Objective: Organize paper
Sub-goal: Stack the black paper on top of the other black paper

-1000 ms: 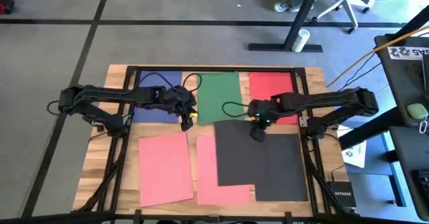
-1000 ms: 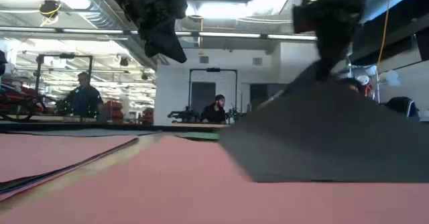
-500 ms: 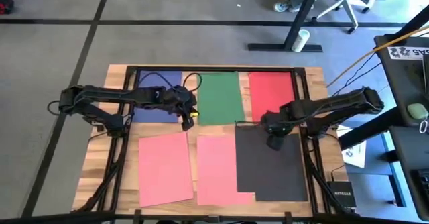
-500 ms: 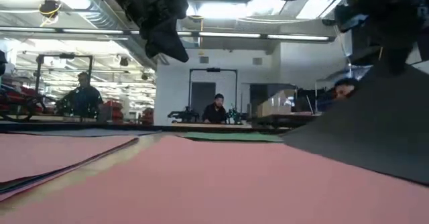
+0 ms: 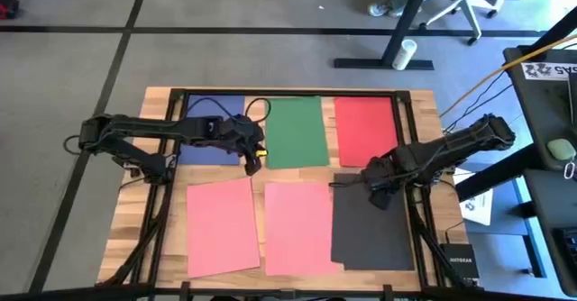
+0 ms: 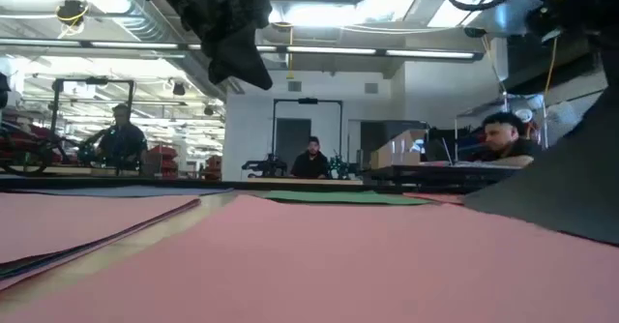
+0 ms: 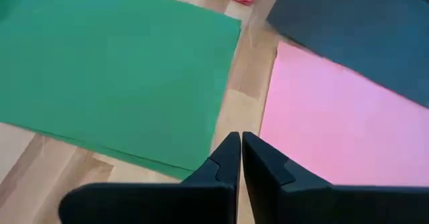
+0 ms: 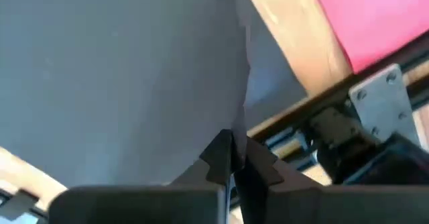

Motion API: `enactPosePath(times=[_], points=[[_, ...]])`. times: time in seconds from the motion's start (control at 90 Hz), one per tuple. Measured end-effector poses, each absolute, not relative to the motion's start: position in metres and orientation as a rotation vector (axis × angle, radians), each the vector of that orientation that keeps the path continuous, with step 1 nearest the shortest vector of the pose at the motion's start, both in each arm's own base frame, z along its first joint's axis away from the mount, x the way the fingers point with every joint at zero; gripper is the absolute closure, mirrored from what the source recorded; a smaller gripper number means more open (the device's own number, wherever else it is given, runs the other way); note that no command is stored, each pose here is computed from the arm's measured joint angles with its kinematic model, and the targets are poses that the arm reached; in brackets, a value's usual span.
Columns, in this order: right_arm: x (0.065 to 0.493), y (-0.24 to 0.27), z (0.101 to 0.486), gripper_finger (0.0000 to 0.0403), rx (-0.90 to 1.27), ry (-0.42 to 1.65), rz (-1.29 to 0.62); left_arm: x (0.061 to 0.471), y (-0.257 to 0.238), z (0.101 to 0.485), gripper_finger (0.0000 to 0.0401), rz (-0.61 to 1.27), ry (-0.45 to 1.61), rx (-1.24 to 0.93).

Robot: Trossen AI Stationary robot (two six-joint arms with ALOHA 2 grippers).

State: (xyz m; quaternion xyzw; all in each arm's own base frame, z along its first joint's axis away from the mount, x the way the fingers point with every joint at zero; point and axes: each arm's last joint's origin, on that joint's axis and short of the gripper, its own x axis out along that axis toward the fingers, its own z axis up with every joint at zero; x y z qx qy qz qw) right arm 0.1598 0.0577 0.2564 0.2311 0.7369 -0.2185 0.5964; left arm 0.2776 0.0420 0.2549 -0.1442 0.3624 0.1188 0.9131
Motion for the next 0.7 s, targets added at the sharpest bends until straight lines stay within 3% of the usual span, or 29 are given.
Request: enactPosePath(times=[0.7], points=[[0.1547, 0.0552, 0.2571, 0.0394, 0.506, 1.753, -0.549, 0.2775, 0.0423, 0.2548, 0.0401, 0.253, 0.747, -0.294]])
